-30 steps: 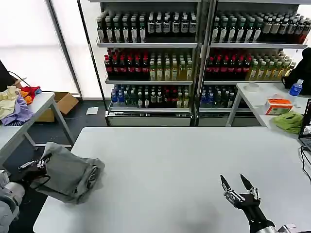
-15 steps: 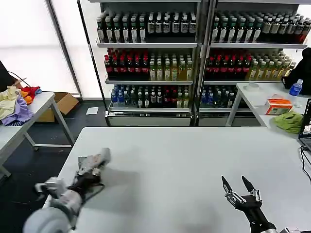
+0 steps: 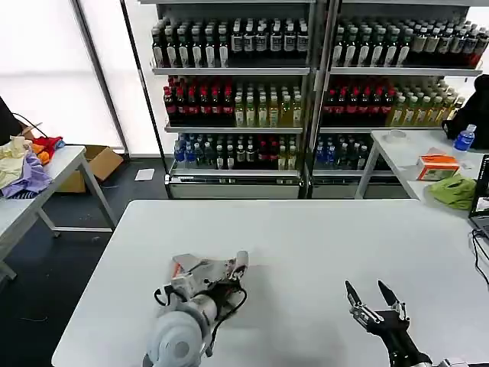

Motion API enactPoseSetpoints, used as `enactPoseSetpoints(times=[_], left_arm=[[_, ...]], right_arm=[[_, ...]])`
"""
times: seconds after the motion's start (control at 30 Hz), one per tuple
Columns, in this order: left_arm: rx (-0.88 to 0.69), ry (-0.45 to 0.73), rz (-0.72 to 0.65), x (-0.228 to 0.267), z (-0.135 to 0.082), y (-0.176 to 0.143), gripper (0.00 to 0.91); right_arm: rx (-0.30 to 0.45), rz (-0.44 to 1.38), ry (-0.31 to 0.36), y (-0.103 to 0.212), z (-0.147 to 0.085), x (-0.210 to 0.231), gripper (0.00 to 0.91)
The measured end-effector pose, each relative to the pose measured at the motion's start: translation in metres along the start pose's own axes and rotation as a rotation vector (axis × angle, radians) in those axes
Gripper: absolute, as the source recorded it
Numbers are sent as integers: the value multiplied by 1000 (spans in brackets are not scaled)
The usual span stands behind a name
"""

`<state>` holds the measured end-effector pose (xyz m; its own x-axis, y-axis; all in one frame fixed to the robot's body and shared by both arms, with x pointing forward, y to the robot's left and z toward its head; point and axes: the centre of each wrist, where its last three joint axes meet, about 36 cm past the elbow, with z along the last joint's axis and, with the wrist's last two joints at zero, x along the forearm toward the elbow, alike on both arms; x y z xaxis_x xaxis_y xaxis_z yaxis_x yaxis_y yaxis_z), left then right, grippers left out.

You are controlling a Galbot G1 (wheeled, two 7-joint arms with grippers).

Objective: Fold and organize the clothes.

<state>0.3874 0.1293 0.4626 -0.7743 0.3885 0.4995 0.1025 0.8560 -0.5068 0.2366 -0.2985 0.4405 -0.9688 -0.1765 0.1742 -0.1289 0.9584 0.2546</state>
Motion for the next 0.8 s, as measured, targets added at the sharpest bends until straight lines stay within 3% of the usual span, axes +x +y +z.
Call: enactPoseSetpoints(times=[0.33,0.67,0.7,0.73,0.77,0.8], left_arm=[[69,-58,61,-3,-27,-14,907],[42,-161,110,36,-46,10,907],[42,-174,110,40,-49,13,907],[40,-188,109,43,-52,15,907],[38,-201,106,48,-54,19,907],[37,-212,102,51,-56,21,907]], right_arm=[[-45,-46,127,33,6,-39,907],[-123,-106,240,77,32,-100,907],[-127,-110,250,81,35,-106,776],[-132,-113,261,85,38,-114,574],[-137,-119,272,90,42,-121,10],[-141,-124,283,94,44,-128,0]])
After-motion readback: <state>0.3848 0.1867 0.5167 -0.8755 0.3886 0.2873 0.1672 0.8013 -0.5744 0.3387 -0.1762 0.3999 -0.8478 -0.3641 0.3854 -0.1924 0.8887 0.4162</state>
